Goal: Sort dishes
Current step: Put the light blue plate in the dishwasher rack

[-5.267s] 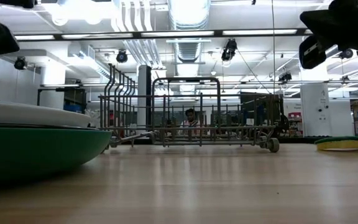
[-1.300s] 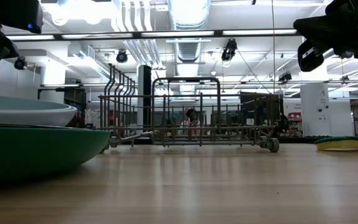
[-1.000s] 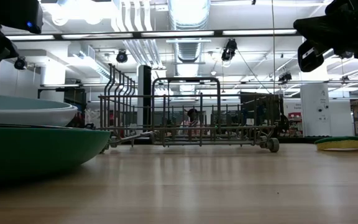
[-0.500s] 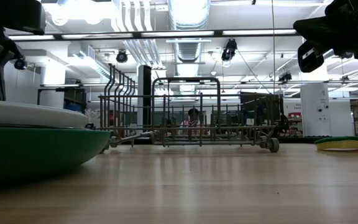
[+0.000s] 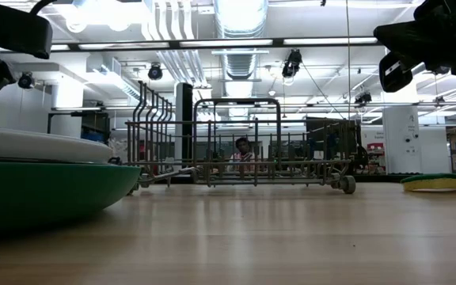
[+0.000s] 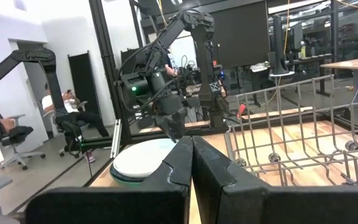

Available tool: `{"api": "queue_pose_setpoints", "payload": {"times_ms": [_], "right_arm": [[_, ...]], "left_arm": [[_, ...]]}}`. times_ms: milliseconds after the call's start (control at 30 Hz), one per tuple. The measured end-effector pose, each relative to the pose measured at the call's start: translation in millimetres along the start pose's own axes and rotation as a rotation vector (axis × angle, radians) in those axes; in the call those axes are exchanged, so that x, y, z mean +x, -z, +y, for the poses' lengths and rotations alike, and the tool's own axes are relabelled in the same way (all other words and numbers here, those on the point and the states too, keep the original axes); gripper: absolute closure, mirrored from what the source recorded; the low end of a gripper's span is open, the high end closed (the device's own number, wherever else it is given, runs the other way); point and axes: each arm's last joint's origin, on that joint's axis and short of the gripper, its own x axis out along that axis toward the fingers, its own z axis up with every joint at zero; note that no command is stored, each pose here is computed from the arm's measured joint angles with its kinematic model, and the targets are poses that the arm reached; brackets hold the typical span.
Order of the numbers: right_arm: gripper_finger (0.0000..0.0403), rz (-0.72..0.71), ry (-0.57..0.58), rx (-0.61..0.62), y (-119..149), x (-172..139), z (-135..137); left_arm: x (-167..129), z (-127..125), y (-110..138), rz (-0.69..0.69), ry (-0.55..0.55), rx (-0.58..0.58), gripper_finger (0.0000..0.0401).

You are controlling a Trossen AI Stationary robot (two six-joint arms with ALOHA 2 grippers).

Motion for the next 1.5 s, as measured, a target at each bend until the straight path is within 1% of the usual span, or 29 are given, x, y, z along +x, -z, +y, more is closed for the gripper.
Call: {"api": "queue_pose_setpoints", "payload": {"times_ms": [267, 633, 900, 1500], "right_arm": [[0.0403, 0.0, -0.001, 0.0, 0.0, 0.0, 0.0], [0.0403, 0.001, -0.001, 0.0, 0.0, 0.0, 0.0], [0.0403, 0.006, 0.0, 0.0, 0.6, 0.0, 0.0], [0.0403, 0.008, 0.001, 0.0, 0.8, 0.0, -0.1]], "left_arm": [[1.4, -1.3, 0.0, -0.005, 0.016, 0.001, 0.0274], [4.1, 0.3, 1.4, -0.003, 0.005, 0.006, 0.0285], [4.0, 0.2, 1.5, -0.004, 0.006, 0.026, 0.0285], [4.6, 0.6, 1.8, -0.004, 0.002, 0.028, 0.0287]]}}
